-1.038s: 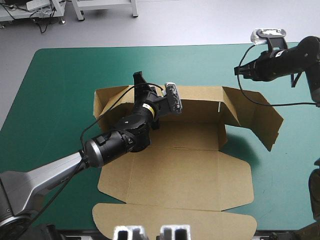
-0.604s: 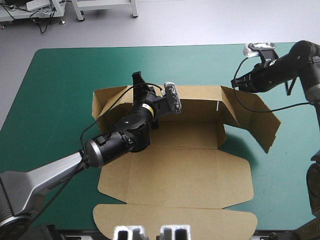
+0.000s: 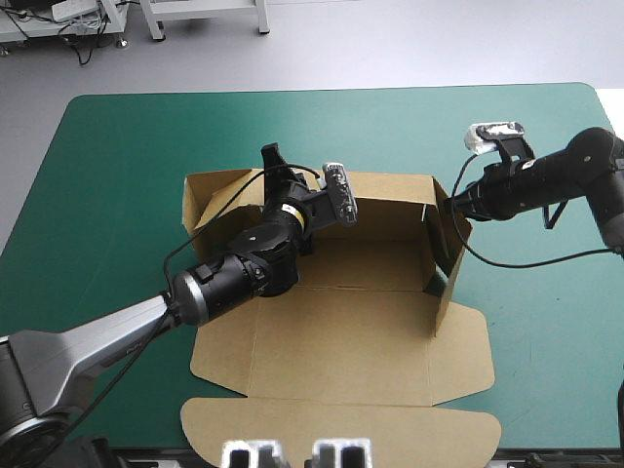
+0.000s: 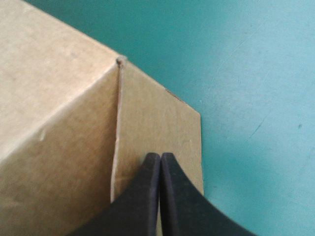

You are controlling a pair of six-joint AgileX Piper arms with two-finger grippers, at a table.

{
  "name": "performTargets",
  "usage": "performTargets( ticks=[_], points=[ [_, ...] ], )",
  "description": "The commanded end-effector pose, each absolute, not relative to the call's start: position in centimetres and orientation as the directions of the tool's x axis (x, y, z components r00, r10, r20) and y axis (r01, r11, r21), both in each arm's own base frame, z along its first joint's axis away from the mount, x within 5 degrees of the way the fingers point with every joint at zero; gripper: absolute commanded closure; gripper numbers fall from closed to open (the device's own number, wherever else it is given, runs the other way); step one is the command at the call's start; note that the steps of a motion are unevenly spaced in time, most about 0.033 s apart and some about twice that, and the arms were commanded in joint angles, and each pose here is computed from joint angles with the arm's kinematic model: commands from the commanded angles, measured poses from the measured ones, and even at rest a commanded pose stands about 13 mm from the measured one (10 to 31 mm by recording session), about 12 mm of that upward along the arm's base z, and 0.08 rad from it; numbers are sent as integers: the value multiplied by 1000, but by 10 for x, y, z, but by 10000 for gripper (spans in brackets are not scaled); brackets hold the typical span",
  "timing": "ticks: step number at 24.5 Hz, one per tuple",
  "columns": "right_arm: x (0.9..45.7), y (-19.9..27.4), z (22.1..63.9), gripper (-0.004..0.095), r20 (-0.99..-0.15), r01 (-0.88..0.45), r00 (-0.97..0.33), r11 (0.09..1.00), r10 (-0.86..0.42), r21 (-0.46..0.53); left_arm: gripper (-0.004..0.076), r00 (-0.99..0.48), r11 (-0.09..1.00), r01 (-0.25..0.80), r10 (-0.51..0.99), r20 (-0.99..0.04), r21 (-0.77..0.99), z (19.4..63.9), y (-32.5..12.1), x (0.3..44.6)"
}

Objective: Fold the box

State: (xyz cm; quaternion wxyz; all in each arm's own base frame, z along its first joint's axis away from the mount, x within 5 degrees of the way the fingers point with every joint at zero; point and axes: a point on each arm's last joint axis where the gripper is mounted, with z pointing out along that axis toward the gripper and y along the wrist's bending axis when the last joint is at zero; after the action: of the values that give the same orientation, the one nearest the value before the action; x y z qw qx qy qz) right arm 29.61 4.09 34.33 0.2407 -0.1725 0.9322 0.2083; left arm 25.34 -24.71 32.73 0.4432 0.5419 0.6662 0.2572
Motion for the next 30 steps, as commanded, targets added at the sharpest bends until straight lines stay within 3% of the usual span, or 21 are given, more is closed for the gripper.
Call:
performTargets(
  ticks=[1,12,16,19,24,30],
  points=[
    [282,42,352,921,-615,-443,-764,852,-196,278,733,-86,336,495,937,-340,801,331,-245,253],
    [244,47,303,921,-813,-451,-581,848,-42,279,733,-116,327,553,941,-318,766,307,-256,258],
    [236,47,291,912,-815,-500,-566,838,-125,219,733,-104,327,558,939,-327,763,306,-258,258],
    [235,47,290,821,-810,-506,-569,836,-141,211,733,-91,326,560,938,-335,761,307,-259,258],
    [233,48,288,549,-806,-553,-553,816,-210,167,733,-90,325,559,938,-334,763,307,-259,258],
    [223,49,281,518,-750,-665,-541,740,-380,104,733,-69,297,533,949,-309,792,309,-258,260]
  ],
)
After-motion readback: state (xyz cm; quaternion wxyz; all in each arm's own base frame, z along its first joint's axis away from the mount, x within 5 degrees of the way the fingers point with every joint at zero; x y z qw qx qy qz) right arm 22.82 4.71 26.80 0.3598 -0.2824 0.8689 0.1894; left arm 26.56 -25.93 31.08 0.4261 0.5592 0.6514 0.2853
